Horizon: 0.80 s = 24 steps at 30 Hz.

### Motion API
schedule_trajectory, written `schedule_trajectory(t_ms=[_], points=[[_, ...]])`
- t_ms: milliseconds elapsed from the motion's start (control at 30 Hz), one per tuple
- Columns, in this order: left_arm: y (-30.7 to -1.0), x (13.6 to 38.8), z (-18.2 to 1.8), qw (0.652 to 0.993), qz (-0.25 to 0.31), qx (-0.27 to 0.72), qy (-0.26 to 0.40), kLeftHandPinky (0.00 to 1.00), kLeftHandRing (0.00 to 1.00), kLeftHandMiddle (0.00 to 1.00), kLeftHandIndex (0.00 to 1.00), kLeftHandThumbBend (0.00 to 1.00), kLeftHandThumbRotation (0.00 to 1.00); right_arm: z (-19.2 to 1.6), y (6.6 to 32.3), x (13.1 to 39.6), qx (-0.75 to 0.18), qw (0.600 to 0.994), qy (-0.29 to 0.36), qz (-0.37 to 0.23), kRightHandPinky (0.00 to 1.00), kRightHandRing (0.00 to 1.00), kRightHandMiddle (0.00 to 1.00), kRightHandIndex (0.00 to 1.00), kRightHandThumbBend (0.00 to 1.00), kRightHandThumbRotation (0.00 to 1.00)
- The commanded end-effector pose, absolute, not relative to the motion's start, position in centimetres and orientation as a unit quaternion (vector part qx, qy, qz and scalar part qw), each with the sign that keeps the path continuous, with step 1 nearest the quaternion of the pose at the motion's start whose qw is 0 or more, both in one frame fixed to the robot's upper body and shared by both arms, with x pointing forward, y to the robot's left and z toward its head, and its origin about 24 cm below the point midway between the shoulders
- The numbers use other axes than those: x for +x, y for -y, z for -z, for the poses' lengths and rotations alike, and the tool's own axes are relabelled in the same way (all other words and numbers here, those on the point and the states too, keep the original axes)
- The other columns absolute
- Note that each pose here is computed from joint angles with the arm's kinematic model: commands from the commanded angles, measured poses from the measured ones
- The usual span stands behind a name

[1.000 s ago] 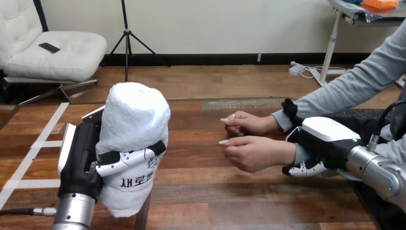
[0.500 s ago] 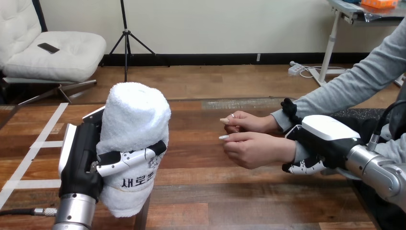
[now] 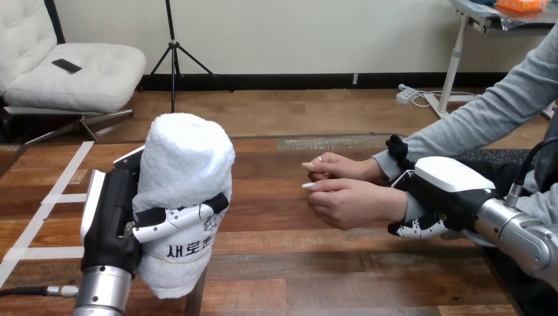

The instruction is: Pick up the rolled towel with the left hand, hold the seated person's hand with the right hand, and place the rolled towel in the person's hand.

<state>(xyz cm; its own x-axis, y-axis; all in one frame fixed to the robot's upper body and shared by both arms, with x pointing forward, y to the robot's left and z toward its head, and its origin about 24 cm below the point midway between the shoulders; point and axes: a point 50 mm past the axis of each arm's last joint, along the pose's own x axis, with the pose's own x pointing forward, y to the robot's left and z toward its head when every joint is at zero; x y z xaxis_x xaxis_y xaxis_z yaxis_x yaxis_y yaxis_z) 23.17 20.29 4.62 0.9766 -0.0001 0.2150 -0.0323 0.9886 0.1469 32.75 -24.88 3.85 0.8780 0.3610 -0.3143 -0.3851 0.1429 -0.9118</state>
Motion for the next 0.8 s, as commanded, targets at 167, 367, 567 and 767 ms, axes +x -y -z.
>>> schedule_trajectory(t_ms=[167, 367, 567, 767], points=[[-20.3, 24.2, -6.9, 0.983, -0.006, 0.075, 0.169, 0.29, 0.33, 0.39, 0.39, 0.61, 0.00, -5.7, 24.3, 34.0, -0.592, 0.774, 0.022, -0.223, 0.22, 0.27, 0.34, 0.37, 0.39, 0.19], [-20.3, 24.7, -7.0, 0.981, -0.011, 0.077, 0.175, 0.28, 0.33, 0.38, 0.39, 0.61, 0.00, -5.8, 24.4, 34.1, -0.588, 0.778, 0.021, -0.221, 0.21, 0.26, 0.33, 0.36, 0.41, 0.20], [-20.3, 25.3, -7.1, 0.980, -0.015, 0.082, 0.183, 0.28, 0.33, 0.38, 0.39, 0.60, 0.00, -6.0, 24.3, 34.2, -0.586, 0.779, 0.022, -0.222, 0.21, 0.25, 0.32, 0.34, 0.41, 0.25], [-20.3, 26.0, -7.1, 0.978, -0.017, 0.085, 0.190, 0.28, 0.33, 0.38, 0.39, 0.61, 0.00, -6.1, 24.3, 34.2, -0.584, 0.781, 0.023, -0.220, 0.20, 0.25, 0.31, 0.33, 0.40, 0.30]])
